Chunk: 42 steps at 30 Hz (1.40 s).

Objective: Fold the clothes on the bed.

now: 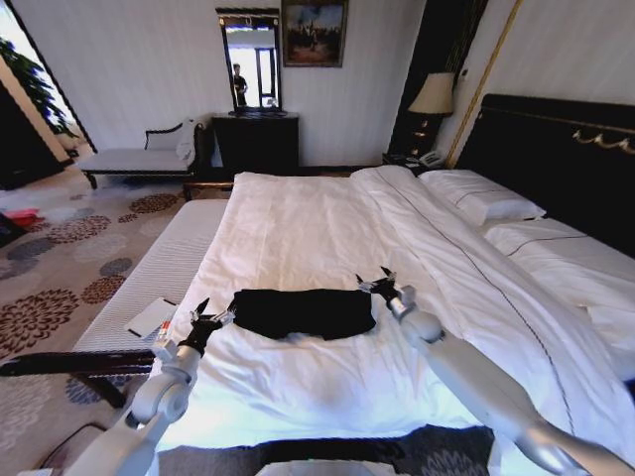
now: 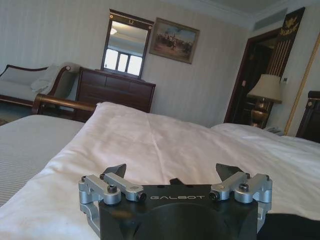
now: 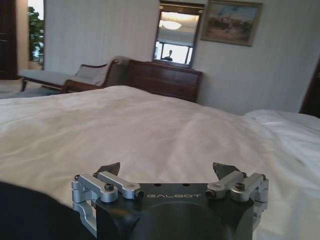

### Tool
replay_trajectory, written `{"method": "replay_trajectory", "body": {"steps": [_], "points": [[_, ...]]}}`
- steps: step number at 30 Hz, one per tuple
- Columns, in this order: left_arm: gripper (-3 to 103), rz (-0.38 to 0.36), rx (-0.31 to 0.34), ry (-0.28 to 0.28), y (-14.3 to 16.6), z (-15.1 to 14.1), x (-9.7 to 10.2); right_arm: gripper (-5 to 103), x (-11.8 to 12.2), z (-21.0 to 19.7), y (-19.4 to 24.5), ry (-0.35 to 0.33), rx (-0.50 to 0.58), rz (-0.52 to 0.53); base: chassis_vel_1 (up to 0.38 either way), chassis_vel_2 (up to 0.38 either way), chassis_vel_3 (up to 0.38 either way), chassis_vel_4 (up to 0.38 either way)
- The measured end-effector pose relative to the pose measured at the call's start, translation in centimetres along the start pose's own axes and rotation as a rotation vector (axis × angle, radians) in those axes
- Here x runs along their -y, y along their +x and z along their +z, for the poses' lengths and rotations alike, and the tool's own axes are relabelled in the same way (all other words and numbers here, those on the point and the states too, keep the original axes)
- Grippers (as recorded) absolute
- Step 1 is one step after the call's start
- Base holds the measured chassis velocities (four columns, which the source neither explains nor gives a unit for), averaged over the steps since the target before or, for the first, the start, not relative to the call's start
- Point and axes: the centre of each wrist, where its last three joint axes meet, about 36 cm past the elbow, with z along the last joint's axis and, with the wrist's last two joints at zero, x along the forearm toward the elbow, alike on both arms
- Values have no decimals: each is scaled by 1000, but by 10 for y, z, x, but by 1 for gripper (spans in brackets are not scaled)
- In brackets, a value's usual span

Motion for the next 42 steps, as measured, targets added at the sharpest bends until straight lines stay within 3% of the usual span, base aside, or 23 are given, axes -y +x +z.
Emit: {"method": "replay_trajectory", "body": {"steps": [17,42], "points": [[100,38,-5,20,14,-11,16,100,11,41,0,146,-1,-57,0,0,0,0],[100,10,18,62,12,-23,14,100,-21,71,73,273,-8,-196,0,0,0,0]]}}
